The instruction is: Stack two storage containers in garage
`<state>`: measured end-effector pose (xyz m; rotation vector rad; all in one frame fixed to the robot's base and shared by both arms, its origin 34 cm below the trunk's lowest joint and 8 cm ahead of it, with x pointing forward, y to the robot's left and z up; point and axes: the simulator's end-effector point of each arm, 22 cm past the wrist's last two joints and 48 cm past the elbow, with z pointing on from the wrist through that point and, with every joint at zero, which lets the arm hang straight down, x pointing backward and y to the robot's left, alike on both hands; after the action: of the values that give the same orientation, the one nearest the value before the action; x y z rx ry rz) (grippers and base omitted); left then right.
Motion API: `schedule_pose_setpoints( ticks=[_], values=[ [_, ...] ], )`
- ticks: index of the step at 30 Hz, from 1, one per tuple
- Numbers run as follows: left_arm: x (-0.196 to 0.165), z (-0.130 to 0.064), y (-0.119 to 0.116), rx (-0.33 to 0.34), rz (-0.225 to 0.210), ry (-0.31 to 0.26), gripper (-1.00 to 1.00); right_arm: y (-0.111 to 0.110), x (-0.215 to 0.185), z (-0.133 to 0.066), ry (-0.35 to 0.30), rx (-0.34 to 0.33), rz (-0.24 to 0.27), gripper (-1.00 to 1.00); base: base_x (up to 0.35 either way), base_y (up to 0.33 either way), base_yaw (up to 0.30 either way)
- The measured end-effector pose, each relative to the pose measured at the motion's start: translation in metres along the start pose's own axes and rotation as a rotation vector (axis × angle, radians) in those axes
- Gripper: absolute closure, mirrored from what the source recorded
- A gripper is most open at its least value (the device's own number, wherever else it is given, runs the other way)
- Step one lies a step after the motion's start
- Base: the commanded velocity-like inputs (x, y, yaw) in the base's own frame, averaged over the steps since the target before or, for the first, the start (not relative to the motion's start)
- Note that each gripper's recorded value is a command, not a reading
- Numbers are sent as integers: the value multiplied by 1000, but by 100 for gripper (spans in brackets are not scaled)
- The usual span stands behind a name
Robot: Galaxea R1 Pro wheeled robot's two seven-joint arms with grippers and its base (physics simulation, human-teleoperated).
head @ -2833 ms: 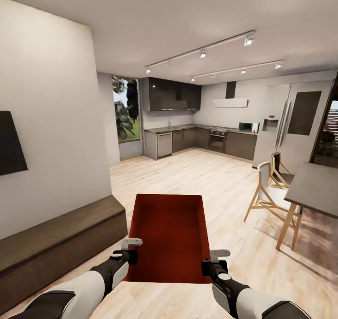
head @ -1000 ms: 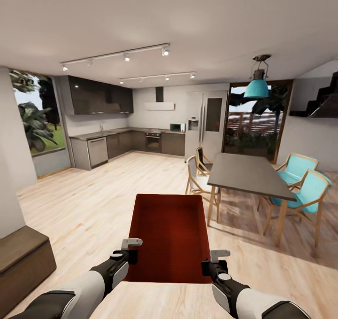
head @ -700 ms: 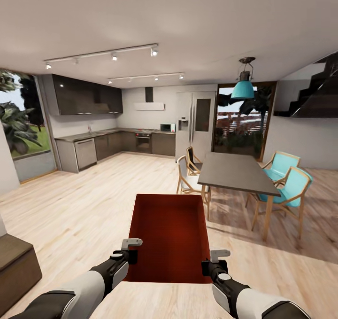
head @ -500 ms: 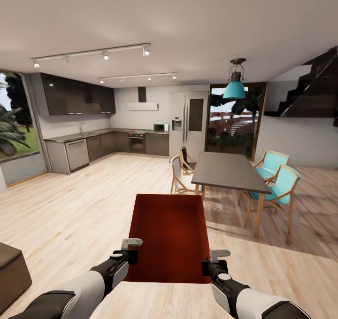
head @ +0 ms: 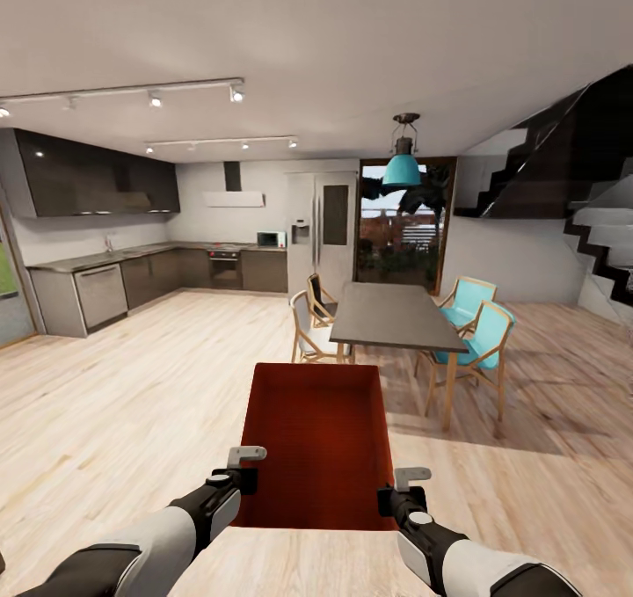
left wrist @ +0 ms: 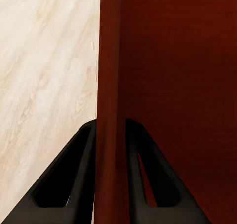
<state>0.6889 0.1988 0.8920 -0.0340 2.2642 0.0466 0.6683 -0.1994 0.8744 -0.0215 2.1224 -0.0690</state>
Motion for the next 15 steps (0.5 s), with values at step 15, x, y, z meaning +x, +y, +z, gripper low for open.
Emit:
schedule_pose_setpoints(
  ticks=[15],
  values=[
    [0,0,0,0,0,0,100,0,0,0,0,0,0,100,0,0,-247]
  ],
)
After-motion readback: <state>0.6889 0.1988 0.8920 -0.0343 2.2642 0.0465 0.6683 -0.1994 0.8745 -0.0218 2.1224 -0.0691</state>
